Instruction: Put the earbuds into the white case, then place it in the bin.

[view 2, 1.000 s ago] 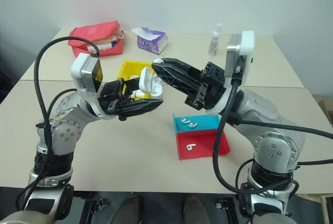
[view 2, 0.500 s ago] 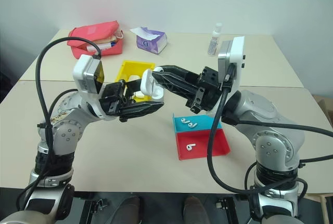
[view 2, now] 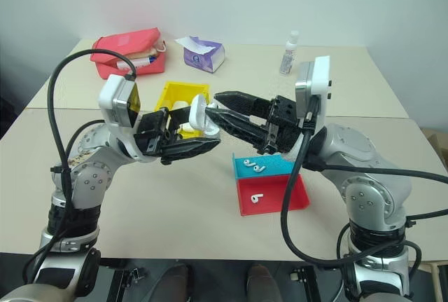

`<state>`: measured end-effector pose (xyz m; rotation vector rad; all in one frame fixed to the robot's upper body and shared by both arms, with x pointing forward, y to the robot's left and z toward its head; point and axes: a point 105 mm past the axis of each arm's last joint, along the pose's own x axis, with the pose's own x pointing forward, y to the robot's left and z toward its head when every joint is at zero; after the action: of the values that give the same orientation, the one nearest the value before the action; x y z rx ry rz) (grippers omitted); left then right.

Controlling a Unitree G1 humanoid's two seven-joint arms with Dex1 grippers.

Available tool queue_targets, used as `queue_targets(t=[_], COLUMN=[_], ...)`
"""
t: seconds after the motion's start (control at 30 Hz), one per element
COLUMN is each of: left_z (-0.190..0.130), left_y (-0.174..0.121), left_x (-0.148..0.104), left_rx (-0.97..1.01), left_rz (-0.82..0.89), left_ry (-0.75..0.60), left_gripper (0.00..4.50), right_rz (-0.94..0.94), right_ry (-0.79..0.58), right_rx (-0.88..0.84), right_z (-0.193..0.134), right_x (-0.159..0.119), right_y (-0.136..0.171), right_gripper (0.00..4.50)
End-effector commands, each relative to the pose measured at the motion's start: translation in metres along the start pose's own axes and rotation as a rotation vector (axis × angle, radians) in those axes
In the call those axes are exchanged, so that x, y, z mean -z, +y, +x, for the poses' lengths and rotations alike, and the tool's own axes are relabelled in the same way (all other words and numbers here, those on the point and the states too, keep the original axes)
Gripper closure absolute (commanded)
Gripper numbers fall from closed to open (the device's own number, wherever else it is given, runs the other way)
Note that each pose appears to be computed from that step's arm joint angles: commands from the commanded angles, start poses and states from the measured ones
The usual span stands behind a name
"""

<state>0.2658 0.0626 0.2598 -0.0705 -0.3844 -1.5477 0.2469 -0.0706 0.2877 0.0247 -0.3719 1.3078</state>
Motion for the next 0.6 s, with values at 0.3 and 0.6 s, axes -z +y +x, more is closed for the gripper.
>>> queue_targets(t=[0.3, 0.6], left_z=[0.001, -0.002], left_y=[-0.001, 0.000], left_x=[-0.015, -0.014], left_rx=[0.016, -0.002], left_rz=[0.079, 0.088], left_ry=[-0.027, -0.024], left_gripper=[1.72, 1.72], right_rz=[-0.057, -0.119], right_ry=[0.013, 0.185], right_rx=[0.020, -0.060], right_z=[-0.006, -0.021], right_x=[-0.009, -0.008], right_y=[-0.008, -0.030], right_gripper=[0.03, 0.03])
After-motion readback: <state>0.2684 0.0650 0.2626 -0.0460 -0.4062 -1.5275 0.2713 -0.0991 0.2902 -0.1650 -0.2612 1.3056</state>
